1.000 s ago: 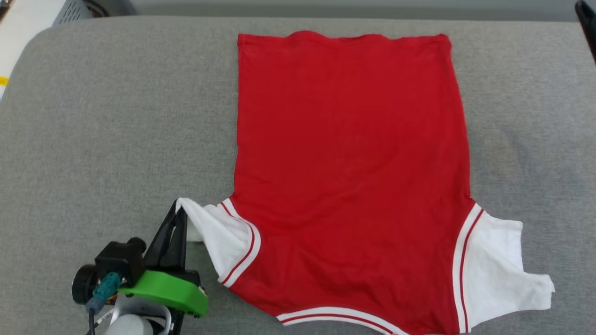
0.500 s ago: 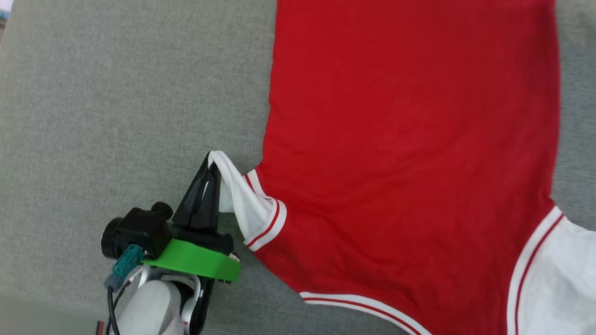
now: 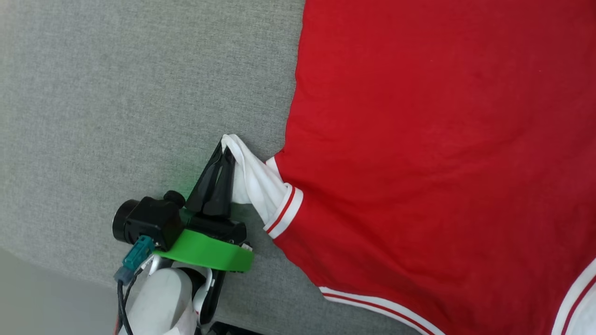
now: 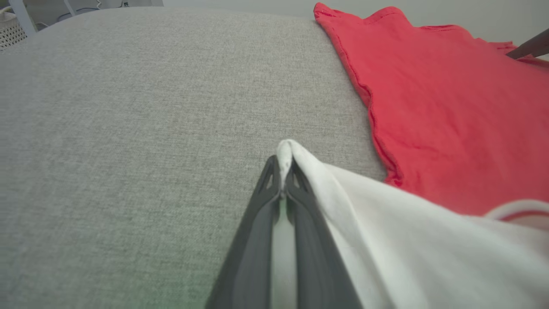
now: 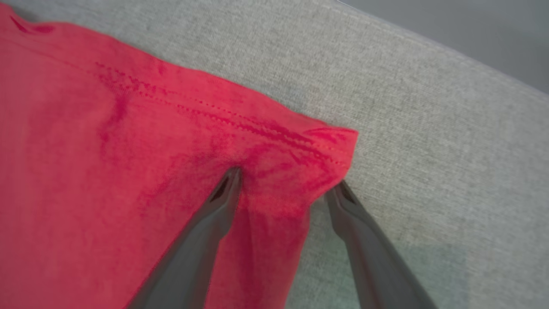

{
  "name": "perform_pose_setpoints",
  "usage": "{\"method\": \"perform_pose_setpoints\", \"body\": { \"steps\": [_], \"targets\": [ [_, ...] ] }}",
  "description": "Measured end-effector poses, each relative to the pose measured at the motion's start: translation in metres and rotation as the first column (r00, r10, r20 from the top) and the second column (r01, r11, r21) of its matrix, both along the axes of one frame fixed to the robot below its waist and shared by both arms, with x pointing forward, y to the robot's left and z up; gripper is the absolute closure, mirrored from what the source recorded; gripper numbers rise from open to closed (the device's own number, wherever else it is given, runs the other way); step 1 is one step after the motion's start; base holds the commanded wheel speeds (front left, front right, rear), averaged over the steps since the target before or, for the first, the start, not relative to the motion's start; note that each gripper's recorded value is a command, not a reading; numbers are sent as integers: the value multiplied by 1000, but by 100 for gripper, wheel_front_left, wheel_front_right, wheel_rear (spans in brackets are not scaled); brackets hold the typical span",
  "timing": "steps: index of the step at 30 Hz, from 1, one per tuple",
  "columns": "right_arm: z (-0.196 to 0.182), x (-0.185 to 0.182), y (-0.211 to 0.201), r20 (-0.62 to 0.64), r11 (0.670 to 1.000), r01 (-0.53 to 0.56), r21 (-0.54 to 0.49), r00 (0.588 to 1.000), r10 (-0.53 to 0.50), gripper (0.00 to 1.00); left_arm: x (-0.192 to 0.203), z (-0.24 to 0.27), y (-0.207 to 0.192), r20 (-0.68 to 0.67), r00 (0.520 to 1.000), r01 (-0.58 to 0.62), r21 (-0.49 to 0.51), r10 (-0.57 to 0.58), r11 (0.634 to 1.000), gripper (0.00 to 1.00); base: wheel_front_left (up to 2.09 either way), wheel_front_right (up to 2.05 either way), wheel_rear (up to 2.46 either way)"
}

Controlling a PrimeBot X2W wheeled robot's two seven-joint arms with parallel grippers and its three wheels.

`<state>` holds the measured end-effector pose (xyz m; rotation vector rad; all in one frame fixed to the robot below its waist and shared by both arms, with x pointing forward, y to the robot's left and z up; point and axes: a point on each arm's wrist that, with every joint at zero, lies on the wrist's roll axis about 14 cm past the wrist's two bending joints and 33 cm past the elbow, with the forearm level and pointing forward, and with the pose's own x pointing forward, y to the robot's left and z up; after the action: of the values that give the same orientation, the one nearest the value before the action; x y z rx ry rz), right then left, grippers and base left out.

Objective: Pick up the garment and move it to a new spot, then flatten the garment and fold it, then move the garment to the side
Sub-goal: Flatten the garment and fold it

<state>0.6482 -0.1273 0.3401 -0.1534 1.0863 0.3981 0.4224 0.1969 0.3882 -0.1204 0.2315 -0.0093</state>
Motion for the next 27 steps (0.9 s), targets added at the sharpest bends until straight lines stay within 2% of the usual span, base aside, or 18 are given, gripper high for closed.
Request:
{"method": "perform_pose_setpoints", "body": {
  "steps": [2, 3, 4, 9, 16, 21, 27],
  "targets": [
    [-2, 0, -1, -9, 1000, -2, -4, 1000, 2, 0, -1, -1, 3, -3, 1000, -2, 11, 2, 1000, 100, 0, 0, 0],
    [-1, 1, -2, -8, 1000, -1, -6, 1000, 1, 47, 0, -1, 4, -3, 1000, -5, 14, 5, 1000, 100, 0, 0, 0],
    [0, 1, -3, -5, 1000, 0, -8, 1000, 0, 100, 0, -1, 5, -2, 1000, -6, 15, 6, 1000, 100, 0, 0, 0],
    [10, 1, -6, 36, 1000, 4, -7, 999, -4, 100, 0, 2, 7, 9, 1000, -10, 19, 9, 1000, 100, 0, 0, 0],
    [44, 0, -3, 168, 999, -20, 24, 986, 16, 100, -5, 16, 10, 39, 999, -18, 36, 17, 999, 100, 0, 0, 0],
    [82, -10, -8, 281, 997, -72, 20, 958, 63, 100, -18, 25, 14, 49, 998, -33, 44, 31, 998, 100, 0, 0, 0],
    [120, -46, -26, 377, 990, -140, 4, 917, 128, 100, -35, 35, 14, 61, 997, -41, 38, 38, 998, 100, 0, 0, 0]
  ]
}}
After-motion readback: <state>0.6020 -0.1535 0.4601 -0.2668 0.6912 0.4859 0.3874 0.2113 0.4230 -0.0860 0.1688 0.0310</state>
